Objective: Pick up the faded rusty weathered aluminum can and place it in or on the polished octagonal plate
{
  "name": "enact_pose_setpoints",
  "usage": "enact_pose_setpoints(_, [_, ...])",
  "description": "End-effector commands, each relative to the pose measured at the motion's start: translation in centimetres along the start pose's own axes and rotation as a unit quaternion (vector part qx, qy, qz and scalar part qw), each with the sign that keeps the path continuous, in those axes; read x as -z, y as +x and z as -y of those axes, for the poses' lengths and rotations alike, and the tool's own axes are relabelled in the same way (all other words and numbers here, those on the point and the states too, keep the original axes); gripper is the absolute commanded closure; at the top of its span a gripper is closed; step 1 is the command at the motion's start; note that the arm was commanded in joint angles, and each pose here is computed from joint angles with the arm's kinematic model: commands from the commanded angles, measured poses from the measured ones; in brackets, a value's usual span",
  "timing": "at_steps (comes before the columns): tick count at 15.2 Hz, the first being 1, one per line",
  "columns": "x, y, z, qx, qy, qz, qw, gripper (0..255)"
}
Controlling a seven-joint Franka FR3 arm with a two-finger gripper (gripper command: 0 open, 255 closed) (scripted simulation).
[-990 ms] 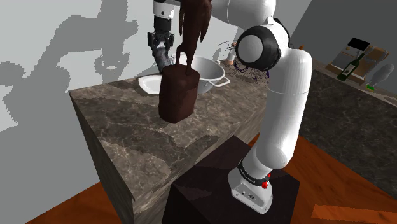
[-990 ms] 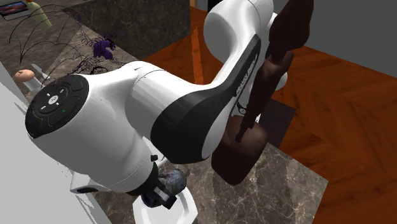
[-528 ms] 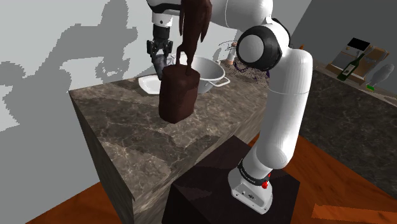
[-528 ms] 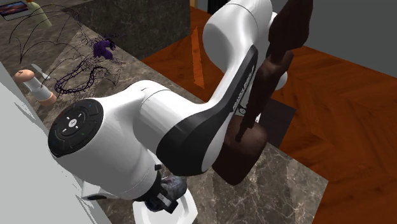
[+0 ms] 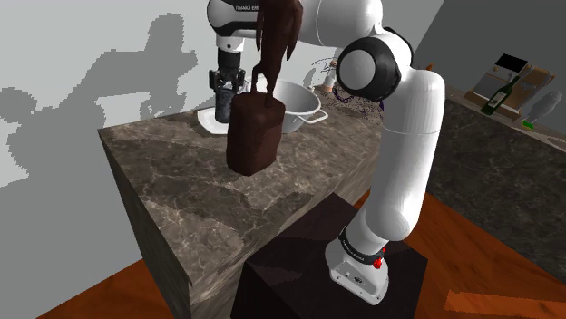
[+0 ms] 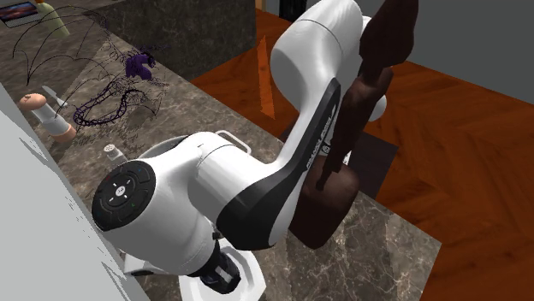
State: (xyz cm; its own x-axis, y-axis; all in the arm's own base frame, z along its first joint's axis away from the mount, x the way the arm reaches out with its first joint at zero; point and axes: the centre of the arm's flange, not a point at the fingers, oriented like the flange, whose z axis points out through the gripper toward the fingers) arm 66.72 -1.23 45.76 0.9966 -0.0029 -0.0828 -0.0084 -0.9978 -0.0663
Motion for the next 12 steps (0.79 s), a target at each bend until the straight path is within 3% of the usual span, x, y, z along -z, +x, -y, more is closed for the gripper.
enact_pose_setpoints(1, [-1.09, 0.03, 0.02, 0.000, 0.000, 0.000, 1.0000, 255])
enact_pose_setpoints(10, [-1.56, 0.07, -0.02, 0.000, 0.000, 0.000, 1.0000, 255])
enact_pose_setpoints(11, [-1.56, 0.08, -0.01, 0.000, 0.000, 0.000, 1.0000, 0])
enact_pose_setpoints(12, [-1.56, 0.08, -0.01, 0.000, 0.000, 0.000, 1.0000, 0])
